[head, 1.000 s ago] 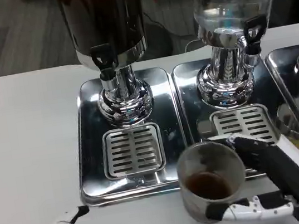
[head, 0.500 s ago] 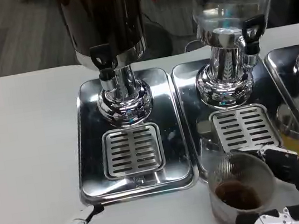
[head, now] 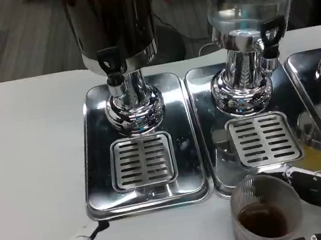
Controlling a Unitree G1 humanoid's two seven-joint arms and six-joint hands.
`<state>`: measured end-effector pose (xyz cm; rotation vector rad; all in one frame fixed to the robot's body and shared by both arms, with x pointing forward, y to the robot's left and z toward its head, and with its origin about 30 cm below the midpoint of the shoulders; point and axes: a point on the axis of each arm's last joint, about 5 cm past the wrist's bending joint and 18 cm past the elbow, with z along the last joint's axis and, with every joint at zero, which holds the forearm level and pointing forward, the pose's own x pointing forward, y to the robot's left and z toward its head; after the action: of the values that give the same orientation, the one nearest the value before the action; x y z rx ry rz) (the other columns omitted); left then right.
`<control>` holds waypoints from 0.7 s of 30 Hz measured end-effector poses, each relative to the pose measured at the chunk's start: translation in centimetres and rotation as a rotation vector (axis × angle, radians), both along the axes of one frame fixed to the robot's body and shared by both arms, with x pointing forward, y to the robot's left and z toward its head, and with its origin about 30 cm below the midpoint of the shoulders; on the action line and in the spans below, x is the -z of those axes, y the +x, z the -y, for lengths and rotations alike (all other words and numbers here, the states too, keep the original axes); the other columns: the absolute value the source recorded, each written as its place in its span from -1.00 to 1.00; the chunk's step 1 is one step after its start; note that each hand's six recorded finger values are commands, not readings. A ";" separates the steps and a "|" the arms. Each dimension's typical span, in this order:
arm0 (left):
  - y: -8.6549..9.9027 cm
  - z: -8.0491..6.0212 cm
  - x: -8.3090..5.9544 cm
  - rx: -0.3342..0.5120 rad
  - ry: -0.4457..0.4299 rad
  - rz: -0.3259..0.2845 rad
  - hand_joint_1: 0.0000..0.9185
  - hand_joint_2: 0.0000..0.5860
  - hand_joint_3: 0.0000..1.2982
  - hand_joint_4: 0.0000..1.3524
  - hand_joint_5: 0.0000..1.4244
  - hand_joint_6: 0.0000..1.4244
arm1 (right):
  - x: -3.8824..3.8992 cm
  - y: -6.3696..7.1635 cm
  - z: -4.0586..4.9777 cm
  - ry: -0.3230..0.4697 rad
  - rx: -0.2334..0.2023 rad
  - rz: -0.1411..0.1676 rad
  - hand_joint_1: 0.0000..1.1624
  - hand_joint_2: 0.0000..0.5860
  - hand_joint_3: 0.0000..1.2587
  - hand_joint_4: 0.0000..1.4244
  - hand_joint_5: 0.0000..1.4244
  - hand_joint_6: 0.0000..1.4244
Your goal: Grasp the cup under the faucet to collect the drink, then remove the cup.
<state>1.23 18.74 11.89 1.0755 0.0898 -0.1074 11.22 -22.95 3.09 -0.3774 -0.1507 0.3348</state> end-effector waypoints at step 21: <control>-0.2 0.0 -0.7 0.003 0.022 0.006 -1.00 -0.83 -0.65 -0.71 -0.62 -0.38 | 1.51 0.2 -0.25 0.000 0.053 0.055 0.36 -0.71 -0.26 -0.38 -0.36 -0.49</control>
<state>1.03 18.79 12.54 1.0984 0.0841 -0.1065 11.47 -22.70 1.58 -0.3899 -0.1947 0.2720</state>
